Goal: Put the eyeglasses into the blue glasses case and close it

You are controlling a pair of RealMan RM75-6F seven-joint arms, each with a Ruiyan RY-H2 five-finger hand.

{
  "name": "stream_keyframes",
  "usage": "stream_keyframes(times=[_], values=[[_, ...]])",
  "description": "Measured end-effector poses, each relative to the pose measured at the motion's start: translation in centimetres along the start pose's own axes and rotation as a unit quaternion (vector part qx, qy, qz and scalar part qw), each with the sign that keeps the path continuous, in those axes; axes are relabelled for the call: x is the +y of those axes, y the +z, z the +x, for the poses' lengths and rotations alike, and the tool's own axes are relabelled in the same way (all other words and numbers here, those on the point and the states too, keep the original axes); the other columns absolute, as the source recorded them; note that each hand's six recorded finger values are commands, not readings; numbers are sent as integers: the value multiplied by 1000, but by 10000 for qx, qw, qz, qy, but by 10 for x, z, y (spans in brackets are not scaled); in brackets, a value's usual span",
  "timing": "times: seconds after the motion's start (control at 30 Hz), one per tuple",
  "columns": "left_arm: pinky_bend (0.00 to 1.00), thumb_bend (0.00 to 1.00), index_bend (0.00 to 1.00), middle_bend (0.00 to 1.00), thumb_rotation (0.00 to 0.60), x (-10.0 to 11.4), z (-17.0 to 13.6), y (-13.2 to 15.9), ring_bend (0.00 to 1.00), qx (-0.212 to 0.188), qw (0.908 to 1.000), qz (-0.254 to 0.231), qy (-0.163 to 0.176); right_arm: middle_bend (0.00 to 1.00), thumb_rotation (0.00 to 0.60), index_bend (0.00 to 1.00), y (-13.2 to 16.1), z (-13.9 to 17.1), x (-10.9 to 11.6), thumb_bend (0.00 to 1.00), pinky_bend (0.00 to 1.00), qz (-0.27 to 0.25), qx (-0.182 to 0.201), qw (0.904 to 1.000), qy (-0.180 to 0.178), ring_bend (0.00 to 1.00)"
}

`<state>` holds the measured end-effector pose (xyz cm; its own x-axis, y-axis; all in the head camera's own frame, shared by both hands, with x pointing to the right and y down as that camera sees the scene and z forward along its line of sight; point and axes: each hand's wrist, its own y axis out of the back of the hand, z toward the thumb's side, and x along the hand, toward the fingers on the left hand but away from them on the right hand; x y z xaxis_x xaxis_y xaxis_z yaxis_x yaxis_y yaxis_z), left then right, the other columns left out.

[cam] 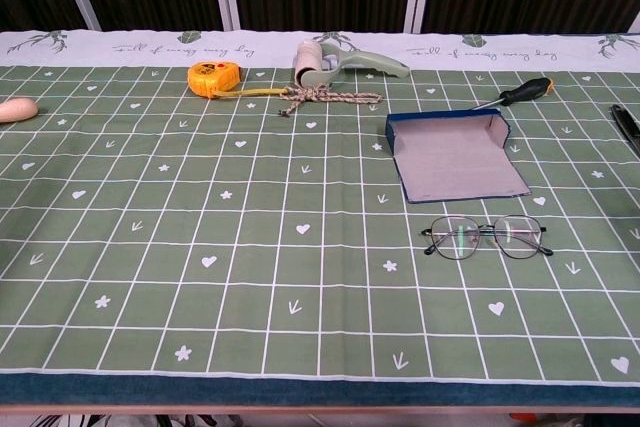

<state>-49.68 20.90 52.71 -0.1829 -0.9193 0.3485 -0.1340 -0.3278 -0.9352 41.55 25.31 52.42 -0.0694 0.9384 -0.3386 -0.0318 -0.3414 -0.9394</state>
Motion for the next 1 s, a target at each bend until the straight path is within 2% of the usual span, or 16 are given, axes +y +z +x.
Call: stream_keyframes(times=[0.3,0.53,0.8,1.0], values=[[0,263,145,0,600,0,0,0,0,9,10000,-27,30,62,600,128,1,1,-1,138,339,-74,3,10000,60,179],[0,263,139,0,600,-2,1,0,0,65,10000,-21,30,64,600,129,0,1,-5,137,339,-126,-33,9996,268,179],[0,265,139,0,600,-2,2,-1,0,95,9999,-71,57,80,600,130,-1,1,-5,137,339,-166,-42,9994,292,180],[0,269,140,0,600,-4,5,2,0,102,9999,-109,33,90,600,157,0,-3,-9,138,339,-461,-32,9977,489,180]])
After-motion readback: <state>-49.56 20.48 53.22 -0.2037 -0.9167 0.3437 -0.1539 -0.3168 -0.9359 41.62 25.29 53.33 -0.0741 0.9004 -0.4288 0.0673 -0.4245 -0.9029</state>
